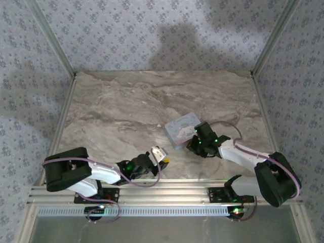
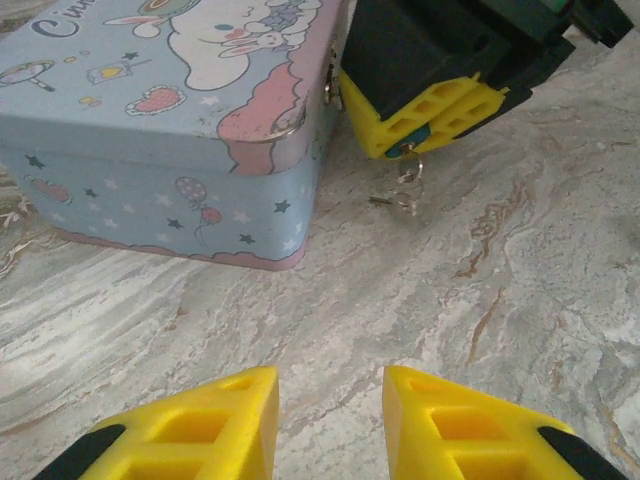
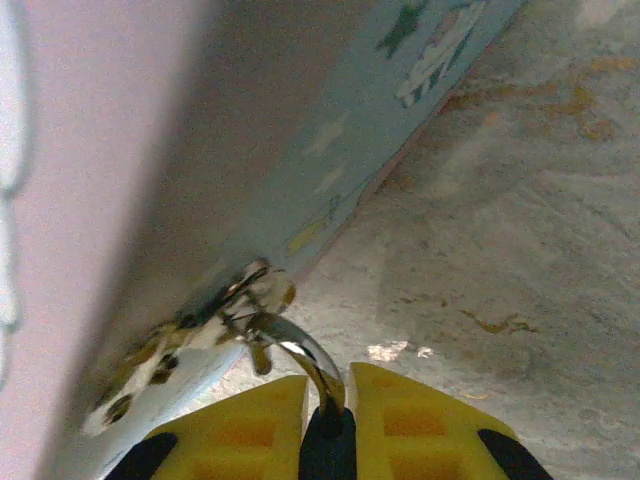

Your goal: Unlock a padlock with a key

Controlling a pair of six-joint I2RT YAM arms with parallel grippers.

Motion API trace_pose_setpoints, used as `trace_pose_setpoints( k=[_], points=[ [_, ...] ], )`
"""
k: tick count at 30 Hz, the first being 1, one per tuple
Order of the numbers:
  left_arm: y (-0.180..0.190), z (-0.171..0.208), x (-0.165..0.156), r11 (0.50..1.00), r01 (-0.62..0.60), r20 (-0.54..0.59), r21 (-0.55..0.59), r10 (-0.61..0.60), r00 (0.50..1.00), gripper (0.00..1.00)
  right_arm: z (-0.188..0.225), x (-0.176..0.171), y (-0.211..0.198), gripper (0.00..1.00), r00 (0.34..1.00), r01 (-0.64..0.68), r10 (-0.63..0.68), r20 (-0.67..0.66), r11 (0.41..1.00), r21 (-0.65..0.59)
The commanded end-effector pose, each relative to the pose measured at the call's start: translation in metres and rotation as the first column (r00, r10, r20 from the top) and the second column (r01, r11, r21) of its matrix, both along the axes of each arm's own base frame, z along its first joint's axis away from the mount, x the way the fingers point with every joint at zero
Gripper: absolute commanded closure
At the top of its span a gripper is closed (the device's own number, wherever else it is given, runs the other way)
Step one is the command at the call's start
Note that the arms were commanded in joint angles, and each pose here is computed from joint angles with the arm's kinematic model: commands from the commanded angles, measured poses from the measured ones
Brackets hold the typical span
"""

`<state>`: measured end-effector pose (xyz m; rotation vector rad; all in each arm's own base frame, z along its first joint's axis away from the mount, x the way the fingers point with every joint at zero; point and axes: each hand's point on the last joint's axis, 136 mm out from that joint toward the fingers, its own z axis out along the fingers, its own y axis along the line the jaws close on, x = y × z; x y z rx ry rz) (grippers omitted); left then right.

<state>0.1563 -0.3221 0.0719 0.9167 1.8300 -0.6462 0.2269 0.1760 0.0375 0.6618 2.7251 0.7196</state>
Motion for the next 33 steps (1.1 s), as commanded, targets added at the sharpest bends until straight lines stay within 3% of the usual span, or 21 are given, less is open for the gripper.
trace_pose_setpoints(
  k=[1, 5, 10, 18, 23, 25, 26, 27, 28, 33],
  points=[
    [0.003, 0.005, 0.0, 1.0, -0.018, 0.001, -0.021, 0.018, 1.0, 0.68, 0.009, 0.01, -0.004, 1.0, 0.996, 0.076, -0.078, 0.053, 0.996, 0.04],
    [0.005, 0.008, 0.0, 1.0, -0.018, 0.007, -0.02, 0.018, 1.0, 0.68, 0.024, 0.02, -0.008, 1.0, 0.978, 0.15, -0.162, 0.131, 0.984, 0.095],
    [0.009, 0.012, 0.0, 0.999, -0.026, 0.017, -0.02, 0.027, 0.999, 0.67, 0.044, 0.027, -0.025, 1.0, 0.95, 0.213, -0.223, 0.218, 0.975, 0.067],
    [0.012, 0.012, 0.002, 0.999, -0.041, 0.017, -0.013, 0.041, 0.999, 0.67, 0.013, 0.012, -0.031, 1.0, 0.965, 0.24, -0.24, 0.107, 0.971, 0.01],
    [0.031, 0.027, 0.016, 0.987, -0.159, 0.021, 0.015, 0.158, 0.987, 0.65, 0.044, 0.018, -0.028, 1.0, 0.963, 0.212, -0.207, 0.171, 0.977, -0.013],
    [0.049, 0.038, 0.026, 0.97, -0.241, 0.009, 0.029, 0.241, 0.971, 0.57, 0.065, 0.021, -0.025, 1.0, 0.962, 0.181, -0.169, 0.213, 0.983, -0.039],
    [0.062, 0.044, 0.034, 0.954, -0.299, -0.004, 0.033, 0.3, 0.954, 0.4, 0.076, 0.022, -0.022, 1.0, 0.961, 0.162, -0.145, 0.236, 0.985, -0.055],
    [0.078, 0.05, 0.041, 0.932, -0.361, -0.024, 0.033, 0.362, 0.932, 0.11, 0.086, 0.023, -0.018, 1.0, 0.959, 0.141, -0.119, 0.256, 0.988, -0.07],
    [0.093, 0.054, 0.047, 0.911, -0.412, -0.043, 0.034, 0.413, 0.91, 0.03, 0.094, 0.024, -0.013, 1.0, 0.957, 0.122, -0.096, 0.273, 0.989, -0.08],
    [0.175, 0.078, 0.06, 0.779, -0.627, -0.147, -0.02, 0.618, 0.772, 0.02, 0.12, 0.029, 0.043, 1.0, 0.945, -0.053, 0.092, 0.313, 0.99, -0.129]
  ],
)
